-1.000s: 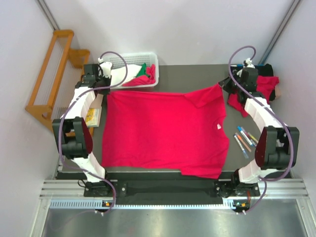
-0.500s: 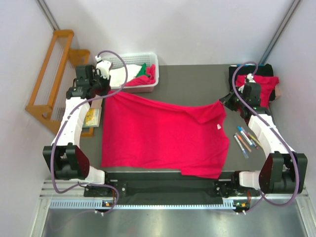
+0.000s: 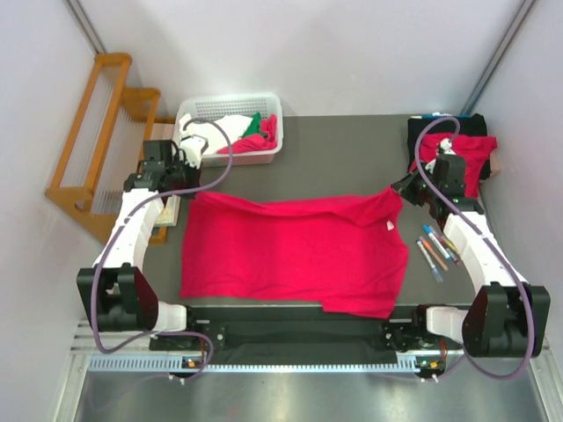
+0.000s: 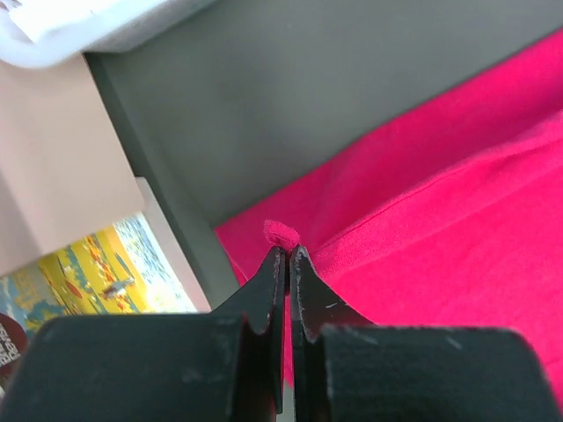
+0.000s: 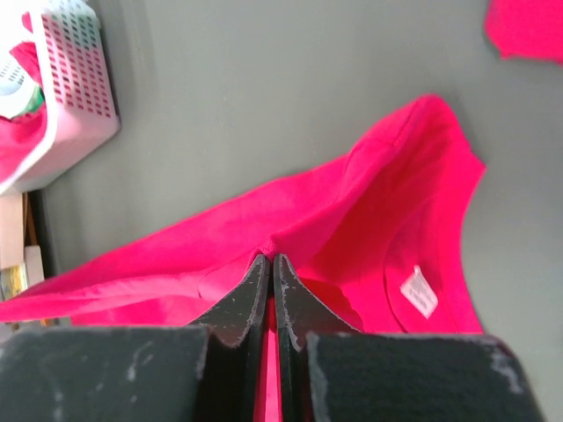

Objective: Fold and stack the t-shirts
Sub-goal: Fold the tshirt

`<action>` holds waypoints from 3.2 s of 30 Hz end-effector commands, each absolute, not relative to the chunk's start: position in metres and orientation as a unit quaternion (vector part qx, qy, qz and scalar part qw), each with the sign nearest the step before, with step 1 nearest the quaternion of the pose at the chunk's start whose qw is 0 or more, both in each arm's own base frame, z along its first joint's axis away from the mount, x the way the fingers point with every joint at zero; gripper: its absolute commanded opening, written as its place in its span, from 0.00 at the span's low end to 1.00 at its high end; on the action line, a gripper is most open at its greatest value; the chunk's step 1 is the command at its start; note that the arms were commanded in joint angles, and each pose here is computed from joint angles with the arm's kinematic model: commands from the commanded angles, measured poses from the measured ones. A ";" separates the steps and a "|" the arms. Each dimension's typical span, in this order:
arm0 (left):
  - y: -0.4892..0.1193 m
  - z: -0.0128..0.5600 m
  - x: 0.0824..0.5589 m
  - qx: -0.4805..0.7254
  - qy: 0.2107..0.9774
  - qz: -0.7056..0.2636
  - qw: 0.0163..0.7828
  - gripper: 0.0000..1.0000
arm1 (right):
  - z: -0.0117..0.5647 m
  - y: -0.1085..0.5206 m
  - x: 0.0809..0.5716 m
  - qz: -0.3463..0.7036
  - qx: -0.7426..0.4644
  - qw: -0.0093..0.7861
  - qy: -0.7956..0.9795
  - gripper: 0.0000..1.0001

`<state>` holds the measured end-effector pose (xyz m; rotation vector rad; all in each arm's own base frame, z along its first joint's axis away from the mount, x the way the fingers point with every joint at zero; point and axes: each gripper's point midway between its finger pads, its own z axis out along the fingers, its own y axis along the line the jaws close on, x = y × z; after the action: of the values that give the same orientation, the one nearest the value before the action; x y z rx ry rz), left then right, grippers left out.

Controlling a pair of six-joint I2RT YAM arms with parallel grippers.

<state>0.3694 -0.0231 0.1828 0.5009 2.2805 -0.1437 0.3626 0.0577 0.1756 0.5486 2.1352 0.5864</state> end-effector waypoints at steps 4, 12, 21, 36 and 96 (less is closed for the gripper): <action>-0.028 0.185 0.353 0.217 0.887 -0.061 0.403 0.00 | 0.165 0.062 0.333 0.236 0.211 0.408 0.856 0.00; -0.027 0.150 0.332 0.201 0.907 -0.069 0.362 0.00 | 0.118 0.063 0.295 0.225 0.224 0.358 0.878 0.00; -0.021 0.113 0.310 0.192 0.922 -0.061 0.331 0.00 | 0.103 0.072 0.259 0.222 0.208 0.321 0.897 0.00; -0.019 0.120 0.309 0.191 0.922 -0.058 0.333 0.61 | 0.072 0.066 0.220 0.186 0.202 0.254 0.928 0.33; 0.011 0.060 0.337 0.066 0.985 -0.028 0.155 0.82 | 0.085 0.038 0.400 0.125 0.269 0.339 0.893 0.62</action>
<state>0.3185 -0.0133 0.0530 0.3140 2.8494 -0.1499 0.3803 0.0402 0.0730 0.7081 2.4014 0.3060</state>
